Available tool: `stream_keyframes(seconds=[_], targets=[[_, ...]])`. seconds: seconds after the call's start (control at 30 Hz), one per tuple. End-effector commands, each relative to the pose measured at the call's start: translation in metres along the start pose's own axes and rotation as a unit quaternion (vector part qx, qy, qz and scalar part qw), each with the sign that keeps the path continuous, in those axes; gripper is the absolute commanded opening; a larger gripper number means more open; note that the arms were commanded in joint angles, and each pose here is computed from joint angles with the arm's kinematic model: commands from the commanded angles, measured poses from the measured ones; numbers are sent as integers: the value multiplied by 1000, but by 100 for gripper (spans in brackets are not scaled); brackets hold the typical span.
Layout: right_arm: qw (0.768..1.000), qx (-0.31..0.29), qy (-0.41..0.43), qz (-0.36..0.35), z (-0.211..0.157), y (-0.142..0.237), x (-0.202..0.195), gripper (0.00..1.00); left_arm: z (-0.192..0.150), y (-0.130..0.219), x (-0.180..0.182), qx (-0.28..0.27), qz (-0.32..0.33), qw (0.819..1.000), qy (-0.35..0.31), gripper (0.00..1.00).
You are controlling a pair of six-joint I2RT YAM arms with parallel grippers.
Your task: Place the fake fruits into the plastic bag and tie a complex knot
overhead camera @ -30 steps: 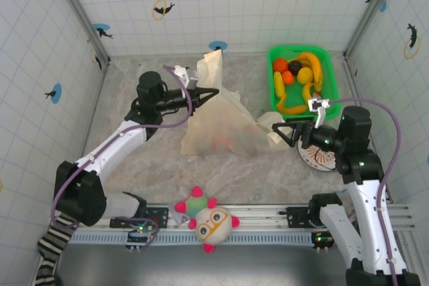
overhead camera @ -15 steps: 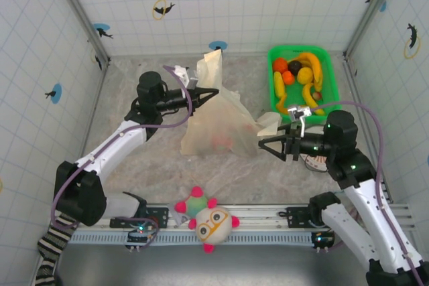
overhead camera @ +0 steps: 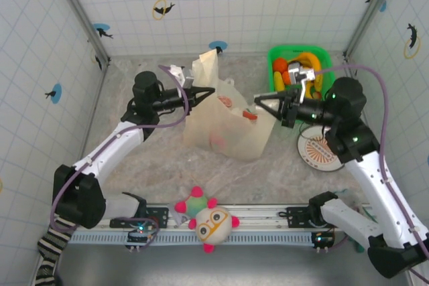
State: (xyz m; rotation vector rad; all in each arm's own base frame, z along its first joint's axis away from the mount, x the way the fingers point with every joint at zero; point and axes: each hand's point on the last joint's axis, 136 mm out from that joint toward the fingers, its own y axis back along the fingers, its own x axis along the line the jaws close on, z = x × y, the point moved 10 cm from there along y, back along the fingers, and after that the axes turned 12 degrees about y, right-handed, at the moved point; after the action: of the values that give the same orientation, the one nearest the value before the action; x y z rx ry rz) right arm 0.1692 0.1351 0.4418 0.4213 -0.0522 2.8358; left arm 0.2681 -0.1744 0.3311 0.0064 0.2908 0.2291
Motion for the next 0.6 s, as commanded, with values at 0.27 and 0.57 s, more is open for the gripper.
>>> stream_keyframes(seconds=[0.27,0.57], targets=[[995,-41,67,-64,63,-13,-26,2,24,28,-14,-27,-18,998,-48,0],[992,-14,14,-124,2,-8,-61,7,5,23,-3,-12,-25,999,-19,0]])
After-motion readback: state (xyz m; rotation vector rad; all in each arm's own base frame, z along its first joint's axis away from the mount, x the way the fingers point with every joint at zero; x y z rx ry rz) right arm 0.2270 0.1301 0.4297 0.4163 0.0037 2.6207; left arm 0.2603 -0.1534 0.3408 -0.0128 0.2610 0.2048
